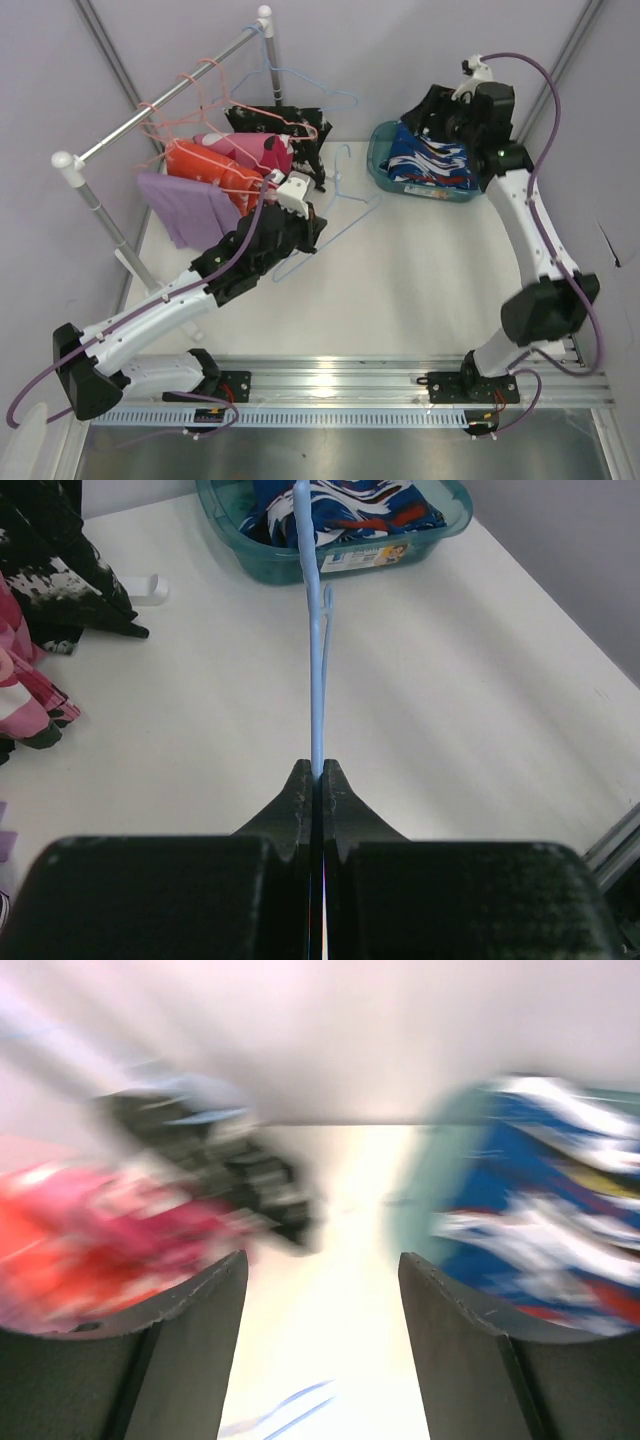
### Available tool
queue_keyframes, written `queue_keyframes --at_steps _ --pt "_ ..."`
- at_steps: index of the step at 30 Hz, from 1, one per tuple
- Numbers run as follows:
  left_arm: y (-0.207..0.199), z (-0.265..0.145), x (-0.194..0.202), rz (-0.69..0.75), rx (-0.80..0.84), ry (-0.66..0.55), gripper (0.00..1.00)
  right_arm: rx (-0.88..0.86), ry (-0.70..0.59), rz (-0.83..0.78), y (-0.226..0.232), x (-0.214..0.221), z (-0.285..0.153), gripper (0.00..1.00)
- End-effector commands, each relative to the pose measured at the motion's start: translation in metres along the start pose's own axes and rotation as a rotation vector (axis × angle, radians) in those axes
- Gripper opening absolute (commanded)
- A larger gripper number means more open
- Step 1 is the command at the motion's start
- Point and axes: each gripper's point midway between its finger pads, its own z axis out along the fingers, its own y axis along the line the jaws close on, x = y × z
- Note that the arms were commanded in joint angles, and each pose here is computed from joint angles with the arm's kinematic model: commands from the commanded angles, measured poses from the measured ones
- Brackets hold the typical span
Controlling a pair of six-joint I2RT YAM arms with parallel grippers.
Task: Remove the trousers from the hanger
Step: Place the trousers into the basket, then pass the hanger from the left arm to the right
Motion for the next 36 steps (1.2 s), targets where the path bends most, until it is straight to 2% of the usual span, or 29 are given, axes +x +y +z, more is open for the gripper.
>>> queue_keyframes --at_steps 1,3,6,7,9,10,15,20,24,36 --pt "0.000 -0.011 -0.048 -0.060 -0.021 -0.127 0.00 -0.157 0.000 0.083 0.077 0.020 -0.032 0.68" --pt "0.008 -0.009 -0.046 -0.074 -0.076 -0.120 0.00 -0.221 -0.008 0.186 0.111 0.037 -0.053 0.69" --pt "0.013 -0.009 -0.048 -0.081 -0.121 -0.137 0.00 -0.264 0.018 0.348 0.130 0.063 -0.070 0.68" --pt "0.013 -0.008 -0.046 -0.088 -0.120 -0.147 0.00 -0.342 -0.025 0.360 0.153 0.053 -0.088 0.67" --pt "0.012 -0.010 -0.053 -0.109 -0.124 -0.182 0.00 -0.356 -0.028 0.396 0.164 0.057 -0.097 0.67" --pt "0.012 -0.010 -0.051 -0.124 -0.130 -0.187 0.00 -0.390 -0.026 0.385 0.179 0.058 -0.108 0.67" --pt "0.003 -0.009 -0.057 -0.156 -0.120 -0.223 0.00 -0.398 -0.024 0.380 0.199 0.064 -0.118 0.66" --pt "-0.006 -0.013 -0.070 -0.173 -0.122 -0.255 0.00 -0.433 0.020 0.397 0.215 0.091 -0.117 0.63" --pt "-0.009 -0.010 -0.054 -0.172 -0.129 -0.223 0.00 -0.459 0.022 0.380 0.228 0.096 -0.116 0.61" --pt "-0.029 -0.010 -0.055 -0.162 -0.098 -0.228 0.00 -0.438 0.024 0.344 0.234 0.105 -0.108 0.54"
